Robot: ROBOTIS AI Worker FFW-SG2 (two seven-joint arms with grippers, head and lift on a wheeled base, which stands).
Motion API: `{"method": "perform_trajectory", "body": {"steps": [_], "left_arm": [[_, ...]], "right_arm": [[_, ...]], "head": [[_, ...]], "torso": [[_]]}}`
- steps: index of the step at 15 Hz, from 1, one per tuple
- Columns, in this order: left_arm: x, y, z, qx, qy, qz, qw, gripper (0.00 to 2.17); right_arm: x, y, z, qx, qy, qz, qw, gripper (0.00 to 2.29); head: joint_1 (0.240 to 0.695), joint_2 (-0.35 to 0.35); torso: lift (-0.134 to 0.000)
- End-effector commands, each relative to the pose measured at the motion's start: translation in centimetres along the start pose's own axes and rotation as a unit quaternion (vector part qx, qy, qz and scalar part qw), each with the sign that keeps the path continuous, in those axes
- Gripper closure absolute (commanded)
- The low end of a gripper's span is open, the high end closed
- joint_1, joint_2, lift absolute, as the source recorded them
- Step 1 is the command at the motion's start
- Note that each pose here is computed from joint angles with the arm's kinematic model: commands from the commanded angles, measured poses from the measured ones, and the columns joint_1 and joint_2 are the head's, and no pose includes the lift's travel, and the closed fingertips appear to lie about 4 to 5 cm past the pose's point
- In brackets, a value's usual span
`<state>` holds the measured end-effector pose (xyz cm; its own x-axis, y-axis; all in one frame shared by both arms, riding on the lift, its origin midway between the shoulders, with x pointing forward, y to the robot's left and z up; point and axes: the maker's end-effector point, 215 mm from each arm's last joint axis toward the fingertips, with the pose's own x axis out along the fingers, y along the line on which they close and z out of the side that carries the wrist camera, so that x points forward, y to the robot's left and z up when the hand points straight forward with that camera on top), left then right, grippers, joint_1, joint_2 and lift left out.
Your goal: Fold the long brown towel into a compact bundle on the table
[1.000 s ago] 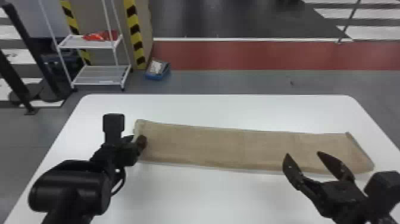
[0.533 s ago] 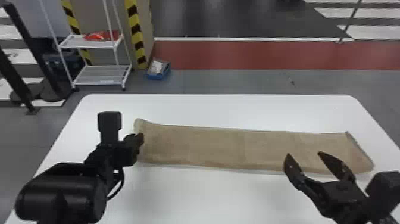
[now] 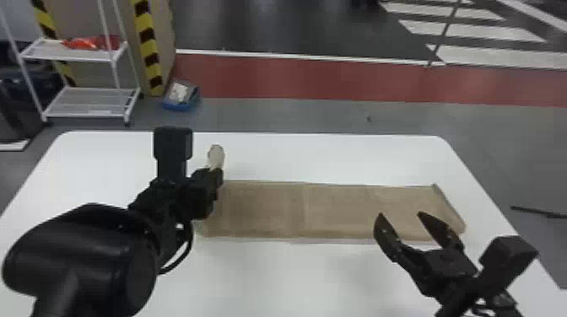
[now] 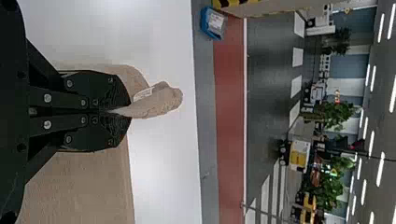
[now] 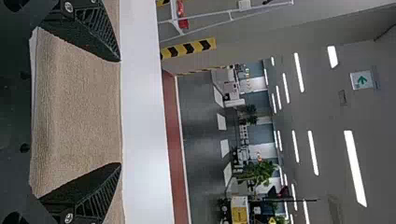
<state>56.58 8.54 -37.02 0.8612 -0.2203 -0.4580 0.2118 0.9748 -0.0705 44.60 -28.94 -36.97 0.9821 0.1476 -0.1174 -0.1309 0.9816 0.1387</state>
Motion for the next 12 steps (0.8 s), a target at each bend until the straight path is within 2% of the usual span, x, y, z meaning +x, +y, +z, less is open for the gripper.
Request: {"method": "perform_trajectory", "body": {"steps": [1,2,3,4,5,6,7,10,12], "left_arm": [[1.1,-5.3,-0.9,0.014,0.014,-0.028,0.9994,1.72],[2.2,-6.6,-3.1,0.035,0.037,-0.033,0.9982,1.71],[3.4,-7.6,-4.4,0.052,0.044,-0.03,0.9972,1.69],[4.7,-9.3,-4.9,0.058,0.025,-0.035,0.9974,1.53],[5.6,-10.5,-5.5,0.052,0.009,-0.047,0.9975,1.1],[6.0,-11.3,-6.4,0.053,0.007,-0.056,0.997,0.47],[6.2,-11.9,-6.5,0.054,-0.001,-0.062,0.9967,0.0],[5.4,-12.6,-3.6,0.038,-0.035,-0.065,0.9965,0.02],[3.6,-11.1,-2.3,0.008,-0.048,-0.058,0.9971,0.02]], "right_arm": [[0.1,-1.6,-0.1,0.003,-0.001,-0.004,1.0,0.08],[-0.3,-2.9,-0.2,0.005,-0.003,-0.011,0.9999,0.09],[-0.5,-4.3,-0.3,0.007,-0.006,-0.017,0.9998,0.11],[-0.4,-5.3,-0.5,0.011,-0.004,-0.02,0.9997,0.11],[-0.2,-5.6,-0.6,0.01,-0.005,-0.021,0.9997,0.11],[-0.1,-5.4,-0.7,0.011,-0.005,-0.019,0.9997,0.11],[0.0,-5.1,-0.7,0.013,-0.005,-0.018,0.9998,0.11],[0.9,-3.9,-0.6,0.012,-0.005,-0.009,0.9999,0.11],[1.6,-2.4,-0.8,0.012,-0.002,-0.001,0.9999,0.11]], "head": [[0.695,-0.21],[0.695,-0.238],[0.695,-0.26],[0.695,-0.284],[0.695,-0.308],[0.695,-0.349],[0.695,-0.35],[0.695,-0.35],[0.695,-0.35]], "torso": [[-0.11],[-0.11],[-0.11],[-0.11],[-0.11],[-0.11],[-0.11],[-0.11],[-0.11]]}}
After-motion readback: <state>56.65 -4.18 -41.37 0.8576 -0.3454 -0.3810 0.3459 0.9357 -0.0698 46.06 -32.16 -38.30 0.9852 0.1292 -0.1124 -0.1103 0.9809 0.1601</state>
